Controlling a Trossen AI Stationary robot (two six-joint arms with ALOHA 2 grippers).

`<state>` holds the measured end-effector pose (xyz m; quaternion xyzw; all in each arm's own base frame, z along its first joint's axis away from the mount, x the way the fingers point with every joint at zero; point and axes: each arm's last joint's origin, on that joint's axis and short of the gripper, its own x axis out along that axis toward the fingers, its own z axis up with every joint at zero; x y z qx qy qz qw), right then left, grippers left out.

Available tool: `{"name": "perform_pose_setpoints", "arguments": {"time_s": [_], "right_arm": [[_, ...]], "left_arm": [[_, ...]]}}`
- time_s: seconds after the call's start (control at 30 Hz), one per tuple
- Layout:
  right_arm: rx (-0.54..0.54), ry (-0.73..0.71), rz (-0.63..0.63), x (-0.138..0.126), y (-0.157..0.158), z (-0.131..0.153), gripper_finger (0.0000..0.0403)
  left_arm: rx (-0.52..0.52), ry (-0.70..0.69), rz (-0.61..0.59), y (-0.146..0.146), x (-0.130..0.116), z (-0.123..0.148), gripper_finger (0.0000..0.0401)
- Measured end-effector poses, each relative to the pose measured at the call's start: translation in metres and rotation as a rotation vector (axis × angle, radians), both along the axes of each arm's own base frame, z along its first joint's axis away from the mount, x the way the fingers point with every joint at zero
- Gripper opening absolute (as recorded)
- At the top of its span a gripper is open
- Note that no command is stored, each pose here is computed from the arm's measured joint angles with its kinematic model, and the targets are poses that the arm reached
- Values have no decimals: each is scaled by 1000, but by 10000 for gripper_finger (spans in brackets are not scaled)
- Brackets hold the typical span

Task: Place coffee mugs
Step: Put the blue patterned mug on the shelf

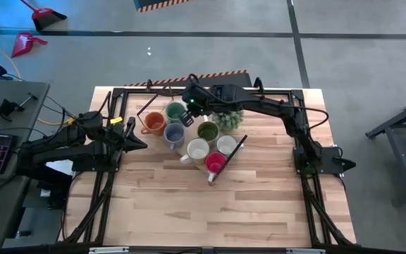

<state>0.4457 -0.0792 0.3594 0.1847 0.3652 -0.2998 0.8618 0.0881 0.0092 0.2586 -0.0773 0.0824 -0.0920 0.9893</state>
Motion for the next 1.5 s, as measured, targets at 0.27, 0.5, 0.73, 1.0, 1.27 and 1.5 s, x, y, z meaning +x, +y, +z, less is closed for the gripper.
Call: {"name": "perform_pose_setpoints", "arguments": {"time_s": [0.27,0.5,0.73,1.0,1.27,1.5], "right_arm": [[25,-19,-83,0,-8,-2,0],[28,-18,-107,3,-10,-9,0],[42,6,-50,7,-5,-15,0],[69,35,-5,15,-1,-28,0],[96,54,23,21,3,-38,0],[126,69,43,23,4,-44,0]], "left_arm": [[0,0,0,0,0,0,0],[0,-1,0,0,0,0,0],[15,-5,-2,0,0,0,0],[17,-6,-2,0,0,0,0],[19,-6,-3,0,0,0,0],[19,-7,-3,0,0,0,0]]}}
